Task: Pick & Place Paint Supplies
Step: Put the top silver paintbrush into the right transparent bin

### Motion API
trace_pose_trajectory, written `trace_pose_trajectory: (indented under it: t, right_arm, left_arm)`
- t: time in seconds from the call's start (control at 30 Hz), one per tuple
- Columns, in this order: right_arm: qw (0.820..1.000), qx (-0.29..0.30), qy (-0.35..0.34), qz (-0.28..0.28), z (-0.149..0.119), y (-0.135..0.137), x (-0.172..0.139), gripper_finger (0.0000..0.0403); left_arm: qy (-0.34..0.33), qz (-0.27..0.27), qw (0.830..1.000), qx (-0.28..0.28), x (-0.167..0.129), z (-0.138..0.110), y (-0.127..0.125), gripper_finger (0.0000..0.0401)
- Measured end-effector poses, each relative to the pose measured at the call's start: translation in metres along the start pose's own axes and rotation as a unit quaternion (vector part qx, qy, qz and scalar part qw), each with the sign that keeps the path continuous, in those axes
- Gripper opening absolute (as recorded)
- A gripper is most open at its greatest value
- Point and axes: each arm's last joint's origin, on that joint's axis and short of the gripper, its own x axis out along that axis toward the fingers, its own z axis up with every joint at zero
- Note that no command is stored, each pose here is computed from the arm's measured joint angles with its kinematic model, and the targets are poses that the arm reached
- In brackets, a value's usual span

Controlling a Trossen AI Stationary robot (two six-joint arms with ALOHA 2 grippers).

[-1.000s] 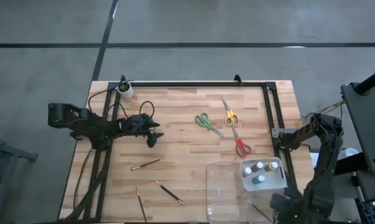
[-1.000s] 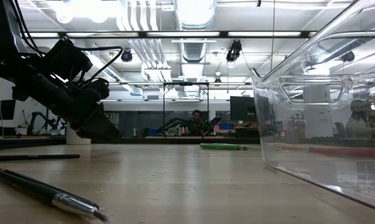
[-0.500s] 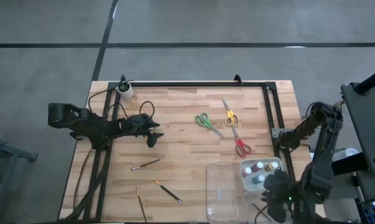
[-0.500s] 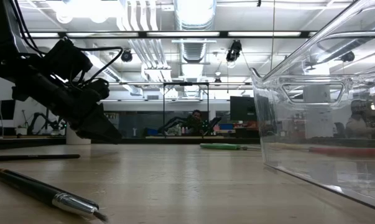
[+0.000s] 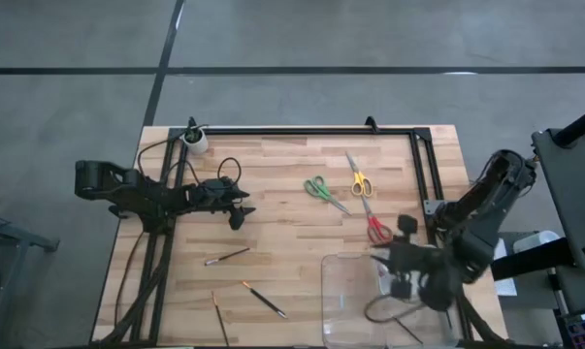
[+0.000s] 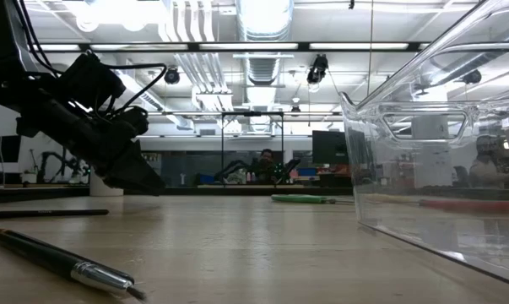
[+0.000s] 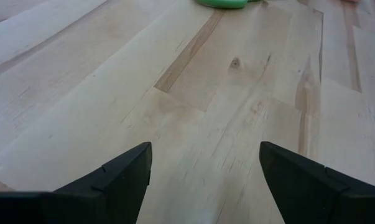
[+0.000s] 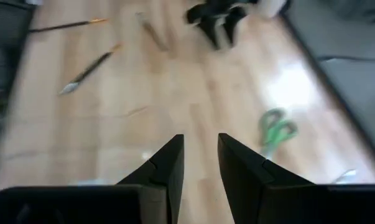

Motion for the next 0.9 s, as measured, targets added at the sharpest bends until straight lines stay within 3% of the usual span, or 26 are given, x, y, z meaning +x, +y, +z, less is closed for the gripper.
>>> trace_pose_trajectory:
  t: [0.17, 0.27, 0.4, 0.57, 0.77, 0.9]
  right_arm:
    - [0.995, -0.064, 0.001, -0.071, 0.018, -0.022, 0.039, 0.0093]
    - [0.992, -0.094, 0.009, -0.078, 0.028, -0.033, 0.066, 0.0093]
    - [0.991, -0.13, -0.026, -0.015, 0.039, -0.045, 0.098, 0.0093]
    - [0.98, -0.144, -0.124, 0.061, 0.045, -0.067, 0.136, 0.0093]
    - [0.957, -0.176, -0.169, 0.16, 0.027, -0.1, 0.181, 0.0093]
    - [0.967, -0.086, -0.15, 0.187, 0.016, -0.118, 0.21, 0.0093]
  left_arm:
    - [0.0, 0.0, 1.0, 0.0, 0.0, 0.0, 0.0, 0.0303]
    - [0.001, 0.0, 1.0, 0.0, 0.0, 0.0, 0.0, 0.0303]
    - [0.003, 0.001, 1.0, 0.0, 0.0, -0.001, 0.0, 0.0303]
    - [0.004, 0.001, 1.0, 0.0, 0.0, -0.001, 0.0, 0.0303]
    - [0.006, 0.002, 1.0, 0.0, 0.0, -0.001, 0.0, 0.0303]
    - [0.008, 0.002, 1.0, 0.0, 0.0, -0.002, 0.0, 0.0304]
